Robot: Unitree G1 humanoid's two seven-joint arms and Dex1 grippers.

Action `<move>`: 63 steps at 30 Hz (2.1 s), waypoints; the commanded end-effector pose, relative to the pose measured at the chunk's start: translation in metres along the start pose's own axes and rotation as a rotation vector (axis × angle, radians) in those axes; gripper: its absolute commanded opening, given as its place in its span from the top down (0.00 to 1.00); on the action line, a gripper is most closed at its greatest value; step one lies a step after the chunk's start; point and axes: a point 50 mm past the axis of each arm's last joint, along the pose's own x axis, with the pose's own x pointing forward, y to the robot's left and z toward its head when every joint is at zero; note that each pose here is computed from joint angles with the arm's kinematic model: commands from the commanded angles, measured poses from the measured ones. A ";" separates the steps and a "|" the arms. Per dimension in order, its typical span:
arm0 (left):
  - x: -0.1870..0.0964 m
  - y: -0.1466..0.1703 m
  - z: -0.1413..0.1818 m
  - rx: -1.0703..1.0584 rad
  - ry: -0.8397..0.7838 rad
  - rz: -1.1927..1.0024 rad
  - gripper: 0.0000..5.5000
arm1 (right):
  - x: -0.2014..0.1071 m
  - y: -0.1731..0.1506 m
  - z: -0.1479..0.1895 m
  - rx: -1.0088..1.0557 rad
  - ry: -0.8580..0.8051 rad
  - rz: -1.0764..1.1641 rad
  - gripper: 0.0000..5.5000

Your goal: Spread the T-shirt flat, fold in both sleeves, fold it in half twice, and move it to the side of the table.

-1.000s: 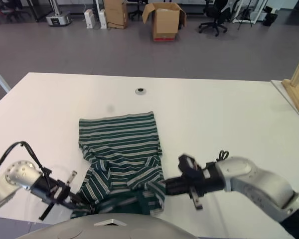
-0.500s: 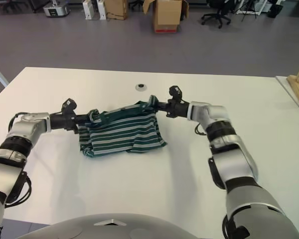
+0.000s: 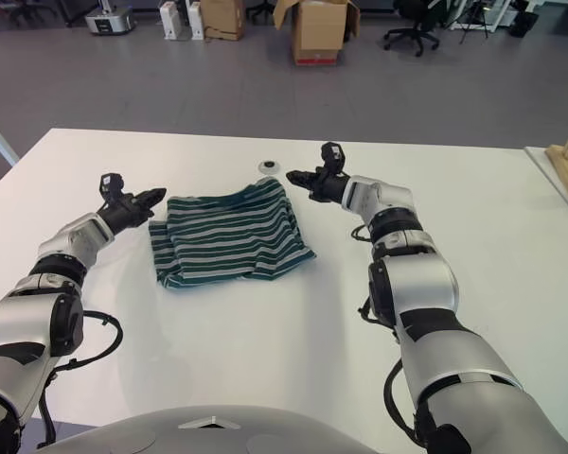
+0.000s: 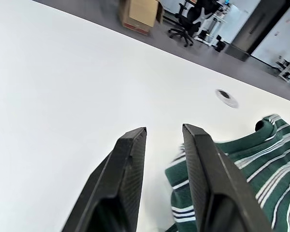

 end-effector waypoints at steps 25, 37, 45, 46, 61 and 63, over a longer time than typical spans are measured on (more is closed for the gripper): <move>-0.046 -0.132 0.011 0.804 0.025 -0.825 0.75 | -0.038 0.018 -0.017 -0.413 0.056 0.192 0.75; -0.061 -0.049 0.010 1.343 0.286 -0.684 0.75 | -0.064 0.098 -0.149 -0.193 0.410 0.316 0.75; -0.071 -0.043 0.006 1.402 0.319 -0.781 0.75 | -0.090 0.103 -0.101 -0.345 0.301 0.441 0.75; -0.076 -0.041 0.000 1.415 0.345 -0.815 0.75 | -0.096 0.104 -0.092 -0.380 0.290 0.456 0.75; -0.101 -0.031 -0.025 2.010 0.147 -1.205 0.56 | -0.153 0.061 -0.147 -0.940 0.430 0.245 0.55; -0.098 -0.038 -0.043 1.983 0.085 -1.272 0.56 | -0.150 0.060 -0.161 -1.093 0.418 0.300 0.55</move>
